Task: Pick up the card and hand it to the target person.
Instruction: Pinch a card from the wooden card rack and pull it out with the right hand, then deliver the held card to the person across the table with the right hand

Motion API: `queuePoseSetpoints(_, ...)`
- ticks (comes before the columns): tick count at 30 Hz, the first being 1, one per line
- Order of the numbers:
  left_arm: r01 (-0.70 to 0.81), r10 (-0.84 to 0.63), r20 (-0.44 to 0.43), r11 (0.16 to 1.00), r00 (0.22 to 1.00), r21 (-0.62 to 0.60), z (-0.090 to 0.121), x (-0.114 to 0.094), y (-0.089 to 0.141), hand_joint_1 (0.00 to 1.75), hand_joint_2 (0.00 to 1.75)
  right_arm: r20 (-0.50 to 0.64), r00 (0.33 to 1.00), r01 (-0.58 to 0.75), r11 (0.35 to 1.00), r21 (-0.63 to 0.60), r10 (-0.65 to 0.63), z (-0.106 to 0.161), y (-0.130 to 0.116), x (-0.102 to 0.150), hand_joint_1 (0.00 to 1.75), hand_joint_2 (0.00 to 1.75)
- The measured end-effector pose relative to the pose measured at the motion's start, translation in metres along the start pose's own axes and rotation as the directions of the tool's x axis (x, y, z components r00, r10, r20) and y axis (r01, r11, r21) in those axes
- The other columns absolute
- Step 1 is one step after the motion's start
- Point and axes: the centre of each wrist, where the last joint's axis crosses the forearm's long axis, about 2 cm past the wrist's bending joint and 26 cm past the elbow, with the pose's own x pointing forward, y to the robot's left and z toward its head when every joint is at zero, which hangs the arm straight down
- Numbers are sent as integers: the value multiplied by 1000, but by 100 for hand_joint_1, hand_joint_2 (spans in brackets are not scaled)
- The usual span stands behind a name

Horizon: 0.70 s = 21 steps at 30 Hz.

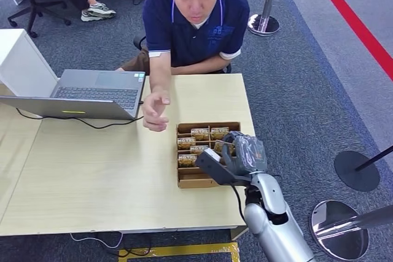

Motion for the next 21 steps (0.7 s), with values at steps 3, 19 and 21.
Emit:
queuePoseSetpoints(3, -2, 2, 0, 1000, 1000, 0, 0, 0, 0, 0, 175, 12, 1000, 11, 1000, -29, -11, -7, -16, 1, 152, 175)
queuePoseSetpoints(19, -1, 1, 0, 1000, 1000, -10, 0, 0, 0, 0, 175, 111, 993, -7, 988, -157, 25, -62, -100, 16, 152, 175)
queuePoseSetpoints(21, 0, 0, 0, 1000, 1000, -11, 0, 0, 0, 0, 175, 126, 992, 4, 986, -168, 18, -68, -107, 18, 152, 175)
